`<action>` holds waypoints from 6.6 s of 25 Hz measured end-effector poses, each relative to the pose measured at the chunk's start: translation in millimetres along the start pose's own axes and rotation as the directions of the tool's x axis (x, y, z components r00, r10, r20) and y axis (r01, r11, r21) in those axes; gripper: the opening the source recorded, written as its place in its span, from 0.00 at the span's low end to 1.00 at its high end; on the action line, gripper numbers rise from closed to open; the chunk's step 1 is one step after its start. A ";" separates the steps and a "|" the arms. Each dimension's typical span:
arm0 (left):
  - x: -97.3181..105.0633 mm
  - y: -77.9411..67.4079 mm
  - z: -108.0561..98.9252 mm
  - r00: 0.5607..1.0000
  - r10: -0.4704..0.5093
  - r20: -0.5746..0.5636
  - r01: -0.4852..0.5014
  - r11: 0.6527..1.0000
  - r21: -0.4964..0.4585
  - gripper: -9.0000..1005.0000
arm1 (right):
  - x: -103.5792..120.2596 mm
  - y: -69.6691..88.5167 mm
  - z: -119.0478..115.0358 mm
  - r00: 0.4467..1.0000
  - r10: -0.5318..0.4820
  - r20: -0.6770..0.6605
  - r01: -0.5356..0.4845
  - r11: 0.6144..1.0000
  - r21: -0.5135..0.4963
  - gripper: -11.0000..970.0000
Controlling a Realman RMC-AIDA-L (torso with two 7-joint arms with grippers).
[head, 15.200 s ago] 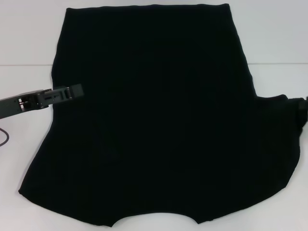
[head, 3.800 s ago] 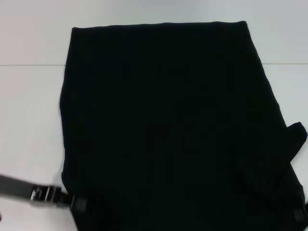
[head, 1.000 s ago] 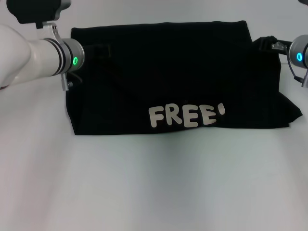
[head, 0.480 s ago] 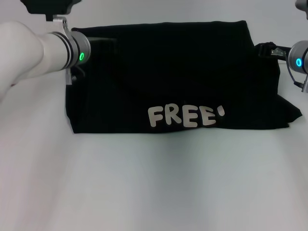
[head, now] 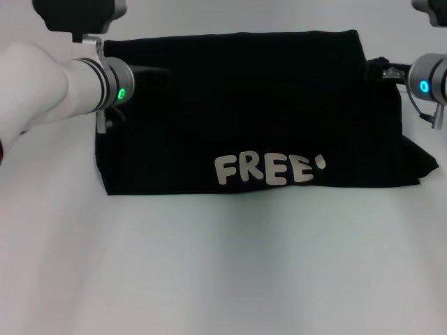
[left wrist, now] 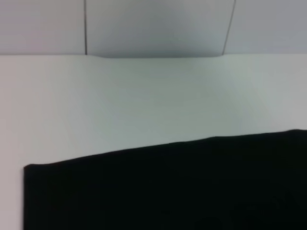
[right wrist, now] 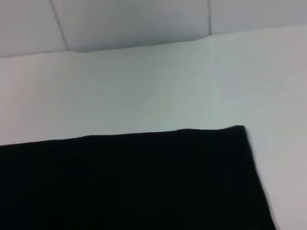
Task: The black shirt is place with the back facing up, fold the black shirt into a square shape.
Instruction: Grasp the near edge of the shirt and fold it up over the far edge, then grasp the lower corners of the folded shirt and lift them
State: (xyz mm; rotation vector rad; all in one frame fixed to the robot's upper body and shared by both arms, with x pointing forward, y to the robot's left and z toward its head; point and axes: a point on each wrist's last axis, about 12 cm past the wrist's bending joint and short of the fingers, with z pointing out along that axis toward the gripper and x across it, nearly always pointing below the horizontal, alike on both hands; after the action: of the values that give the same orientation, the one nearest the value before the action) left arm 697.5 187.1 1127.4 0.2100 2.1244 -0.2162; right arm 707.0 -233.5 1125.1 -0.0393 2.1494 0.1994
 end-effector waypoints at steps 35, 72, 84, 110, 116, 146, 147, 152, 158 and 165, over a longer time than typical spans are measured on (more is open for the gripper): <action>29.1 86.7 -94.7 0.860 -0.265 -0.436 0.412 0.865 0.287 0.66 | -77.7 -16.6 -58.4 0.937 0.072 -0.342 -0.149 0.967 -0.206 0.67; 87.4 77.5 -59.4 0.878 -0.264 -0.399 0.363 0.911 0.197 0.66 | -82.1 -24.2 -60.7 0.939 0.121 -0.320 -0.191 0.961 -0.197 0.67; 85.3 74.1 -56.8 0.878 -0.264 -0.398 0.357 0.917 0.179 0.56 | -81.3 -25.4 -61.0 0.938 0.128 -0.321 -0.198 0.960 -0.198 0.67; 56.6 92.0 -70.0 0.866 -0.314 -0.389 0.419 0.880 0.224 0.01 | -27.3 -78.8 -80.6 0.875 0.072 -0.479 -0.167 0.973 -0.158 0.67; 54.4 91.0 -66.9 0.872 -0.316 -0.373 0.412 0.885 0.214 0.01 | 4.1 -97.3 -84.6 0.877 0.078 -0.474 -0.173 0.972 -0.161 0.67; 52.6 92.5 -64.8 0.878 -0.328 -0.349 0.411 0.890 0.199 0.01 | 44.9 -85.3 -54.9 0.905 0.144 -0.401 -0.203 0.973 -0.110 0.95; 52.4 92.5 -64.7 0.878 -0.329 -0.349 0.412 0.889 0.199 0.01 | 45.4 -82.2 -52.6 0.907 0.138 -0.398 -0.198 0.974 -0.113 0.95; 51.8 92.6 -64.6 0.878 -0.333 -0.344 0.415 0.887 0.200 0.01 | 46.0 -67.3 -45.0 0.914 0.099 -0.394 -0.165 0.976 -0.138 0.94; 52.4 93.6 -64.7 0.878 -0.336 -0.341 0.416 0.888 0.196 0.01 | 48.3 -56.8 -40.9 0.914 0.067 -0.399 -0.143 0.977 -0.162 0.93; 51.3 94.3 -65.0 0.879 -0.345 -0.330 0.422 0.884 0.201 0.01 | 48.6 -54.8 -42.1 0.918 0.083 -0.387 -0.170 0.966 -0.196 0.93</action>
State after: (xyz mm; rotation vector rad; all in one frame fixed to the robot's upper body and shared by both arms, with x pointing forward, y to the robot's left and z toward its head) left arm 639.4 297.3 1111.5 -0.0377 2.4080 -0.7555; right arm 651.0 -291.9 1100.6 -0.0737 2.5046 0.5519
